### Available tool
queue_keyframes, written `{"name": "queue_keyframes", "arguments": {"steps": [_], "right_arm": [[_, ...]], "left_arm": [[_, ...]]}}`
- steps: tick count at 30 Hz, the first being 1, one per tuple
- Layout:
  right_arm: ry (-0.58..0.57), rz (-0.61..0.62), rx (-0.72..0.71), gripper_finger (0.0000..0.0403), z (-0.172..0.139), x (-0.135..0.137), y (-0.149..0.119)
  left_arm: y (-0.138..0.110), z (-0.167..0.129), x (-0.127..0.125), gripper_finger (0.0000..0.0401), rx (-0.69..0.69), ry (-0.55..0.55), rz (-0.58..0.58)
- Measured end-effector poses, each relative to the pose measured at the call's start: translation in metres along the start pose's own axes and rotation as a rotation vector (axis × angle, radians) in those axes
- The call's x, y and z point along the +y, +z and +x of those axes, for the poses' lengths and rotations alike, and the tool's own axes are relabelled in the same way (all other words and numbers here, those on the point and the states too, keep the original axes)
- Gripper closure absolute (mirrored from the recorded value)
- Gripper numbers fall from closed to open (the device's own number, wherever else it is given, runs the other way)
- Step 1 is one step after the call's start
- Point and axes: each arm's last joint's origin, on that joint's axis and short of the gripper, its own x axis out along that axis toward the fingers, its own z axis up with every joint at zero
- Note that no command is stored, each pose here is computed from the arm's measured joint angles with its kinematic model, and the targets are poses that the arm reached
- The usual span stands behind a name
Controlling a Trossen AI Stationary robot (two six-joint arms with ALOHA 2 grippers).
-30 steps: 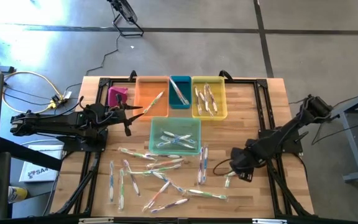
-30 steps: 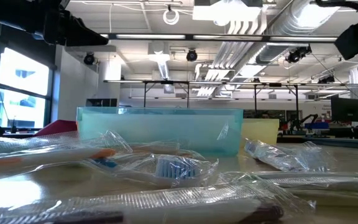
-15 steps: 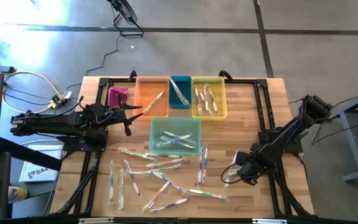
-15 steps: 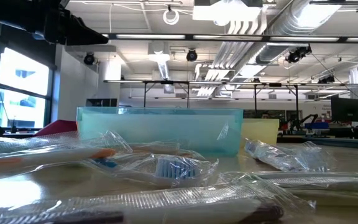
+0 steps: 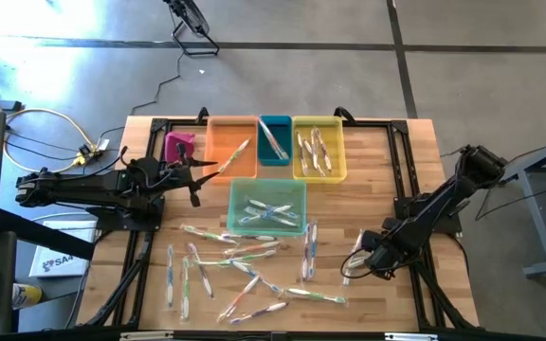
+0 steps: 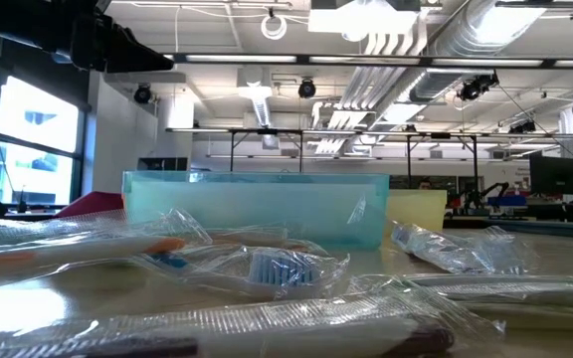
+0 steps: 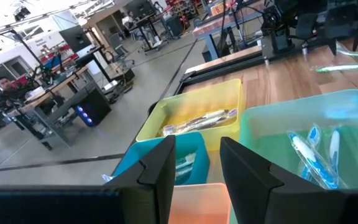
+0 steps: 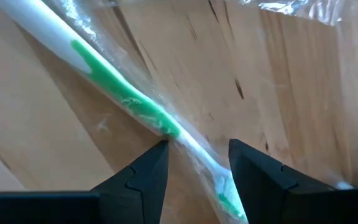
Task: Pick & Place Toothbrushes
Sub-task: Put the green toothbrush into the orange bin
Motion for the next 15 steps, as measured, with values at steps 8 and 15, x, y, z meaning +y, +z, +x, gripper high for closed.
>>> {"name": "queue_keyframes", "arguments": {"steps": [8,15], "right_arm": [[0.025,-0.004,0.007,0.0241,0.0055,-0.0018,-0.0010],[0.035,-0.004,0.006,0.0259,0.0059,-0.0010,-0.0007]], "left_arm": [[-0.0001,0.0000,0.0000,0.0279,0.001,0.000,0.000],[-0.0002,0.0000,-0.0001,0.0279,0.002,0.000,0.000]]}}
